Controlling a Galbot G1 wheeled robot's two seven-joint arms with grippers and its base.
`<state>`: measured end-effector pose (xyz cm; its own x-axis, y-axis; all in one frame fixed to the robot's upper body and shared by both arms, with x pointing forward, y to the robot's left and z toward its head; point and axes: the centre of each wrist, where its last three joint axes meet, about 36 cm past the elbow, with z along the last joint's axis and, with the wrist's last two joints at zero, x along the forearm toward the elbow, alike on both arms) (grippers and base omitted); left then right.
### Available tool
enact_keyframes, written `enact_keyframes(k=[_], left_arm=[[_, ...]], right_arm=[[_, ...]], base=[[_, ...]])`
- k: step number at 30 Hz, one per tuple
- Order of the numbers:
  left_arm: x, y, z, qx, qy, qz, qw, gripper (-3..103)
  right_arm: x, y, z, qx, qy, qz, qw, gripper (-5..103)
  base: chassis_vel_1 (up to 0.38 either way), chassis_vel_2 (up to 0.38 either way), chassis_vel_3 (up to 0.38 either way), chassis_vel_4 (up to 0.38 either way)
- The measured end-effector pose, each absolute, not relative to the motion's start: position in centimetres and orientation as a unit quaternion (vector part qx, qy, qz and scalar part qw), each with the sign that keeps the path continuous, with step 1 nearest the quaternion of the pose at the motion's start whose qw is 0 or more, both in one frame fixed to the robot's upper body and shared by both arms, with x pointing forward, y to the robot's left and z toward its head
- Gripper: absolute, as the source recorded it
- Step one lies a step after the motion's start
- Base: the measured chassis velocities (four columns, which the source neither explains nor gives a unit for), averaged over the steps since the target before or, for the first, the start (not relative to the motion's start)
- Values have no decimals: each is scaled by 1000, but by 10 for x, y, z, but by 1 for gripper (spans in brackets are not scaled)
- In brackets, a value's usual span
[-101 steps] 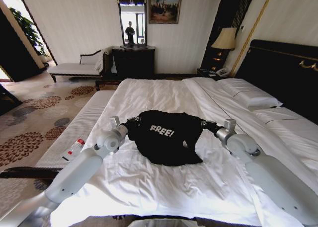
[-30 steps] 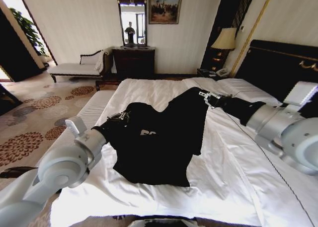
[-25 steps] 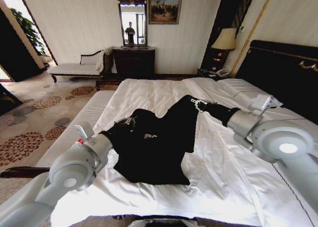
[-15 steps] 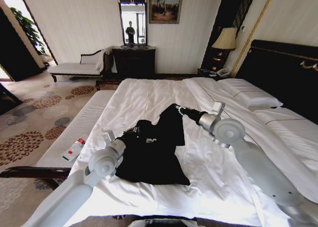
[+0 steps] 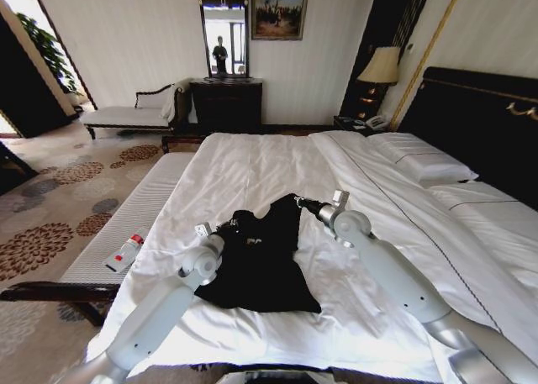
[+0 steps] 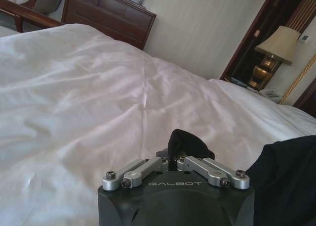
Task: Fold the clothes on the bed.
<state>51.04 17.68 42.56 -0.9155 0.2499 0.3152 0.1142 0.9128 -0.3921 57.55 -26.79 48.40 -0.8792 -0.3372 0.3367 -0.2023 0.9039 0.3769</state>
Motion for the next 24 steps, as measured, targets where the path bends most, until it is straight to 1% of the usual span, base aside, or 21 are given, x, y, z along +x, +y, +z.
enact_keyframes(k=[3, 4, 6, 8, 14, 20, 24], left_arm=[[547, 170, 424, -83, -963, 183, 177, 2], [547, 170, 424, -83, -963, 183, 177, 2], [563, 165, 423, -80, -964, 184, 176, 2], [586, 157, 412, -70, -963, 183, 184, 2], [615, 141, 392, -58, -963, 177, 195, 2], [635, 143, 381, -53, -966, 156, 200, 2], [647, 148, 383, -48, -966, 157, 200, 2]], right_arm=[[603, -267, 472, 128, -963, -147, 187, 1], [603, -267, 472, 128, -963, -147, 187, 1], [616, -264, 468, 126, -965, -140, 181, 1], [639, -257, 463, 118, -969, -132, 173, 1], [681, -238, 462, 111, -972, -129, 162, 1], [695, -225, 450, 108, -971, -131, 167, 1], [696, -226, 441, 100, -971, -133, 171, 1]], base=[[0, 0, 0, 0], [0, 0, 0, 0], [0, 0, 0, 0], [0, 0, 0, 0], [0, 0, 0, 0], [0, 0, 0, 0], [0, 0, 0, 0]])
